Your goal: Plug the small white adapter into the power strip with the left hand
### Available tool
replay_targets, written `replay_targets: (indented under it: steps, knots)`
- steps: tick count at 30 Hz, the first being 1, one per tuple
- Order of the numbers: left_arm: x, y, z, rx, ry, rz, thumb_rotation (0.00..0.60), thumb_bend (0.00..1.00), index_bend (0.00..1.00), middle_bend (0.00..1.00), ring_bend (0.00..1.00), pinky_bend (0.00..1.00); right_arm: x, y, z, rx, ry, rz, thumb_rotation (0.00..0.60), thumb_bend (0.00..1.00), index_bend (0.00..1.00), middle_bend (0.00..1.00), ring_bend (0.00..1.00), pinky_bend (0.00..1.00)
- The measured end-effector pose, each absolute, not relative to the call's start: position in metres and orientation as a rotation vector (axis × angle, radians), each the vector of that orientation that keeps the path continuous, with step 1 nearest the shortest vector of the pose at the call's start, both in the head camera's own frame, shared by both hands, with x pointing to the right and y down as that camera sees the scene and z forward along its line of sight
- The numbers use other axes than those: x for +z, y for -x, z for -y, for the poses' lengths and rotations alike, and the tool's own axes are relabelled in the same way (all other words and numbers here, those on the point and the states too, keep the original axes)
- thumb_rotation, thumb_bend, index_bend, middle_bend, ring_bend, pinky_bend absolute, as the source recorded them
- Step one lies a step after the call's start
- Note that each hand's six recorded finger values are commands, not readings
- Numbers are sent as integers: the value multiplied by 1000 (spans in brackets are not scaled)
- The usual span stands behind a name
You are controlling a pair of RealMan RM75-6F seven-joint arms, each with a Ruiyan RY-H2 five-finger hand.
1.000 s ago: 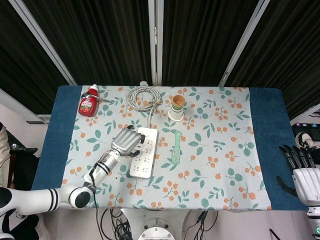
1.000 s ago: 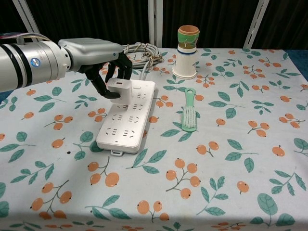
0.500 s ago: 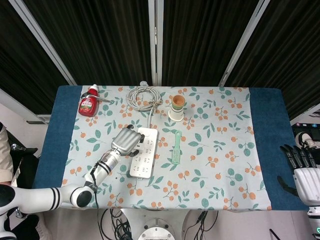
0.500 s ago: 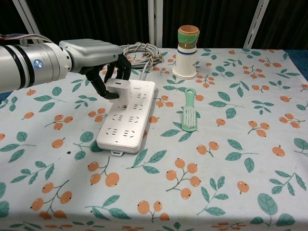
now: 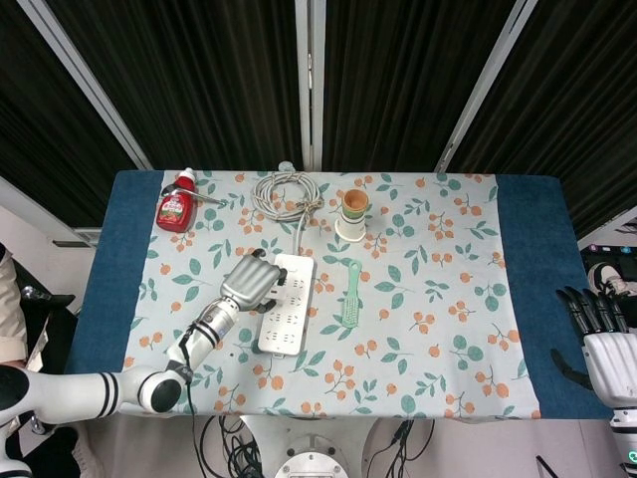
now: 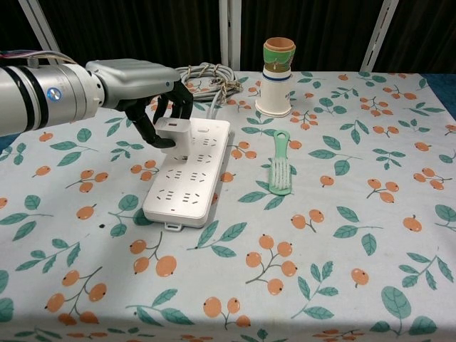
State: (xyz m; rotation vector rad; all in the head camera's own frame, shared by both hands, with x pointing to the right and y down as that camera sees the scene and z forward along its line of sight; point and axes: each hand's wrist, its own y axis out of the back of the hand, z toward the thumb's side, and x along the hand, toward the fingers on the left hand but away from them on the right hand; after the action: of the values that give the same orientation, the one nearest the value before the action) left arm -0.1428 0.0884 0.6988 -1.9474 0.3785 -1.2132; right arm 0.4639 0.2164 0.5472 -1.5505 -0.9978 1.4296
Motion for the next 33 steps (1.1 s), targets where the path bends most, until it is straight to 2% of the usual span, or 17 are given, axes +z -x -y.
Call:
replay_targets:
  steps: [33]
  knots:
    - [700, 148, -85, -1240, 1896, -346, 600, 399, 655, 692, 516, 204, 545, -465, -218, 1430, 1542, 1008, 600, 219, 0, 66, 0, 0]
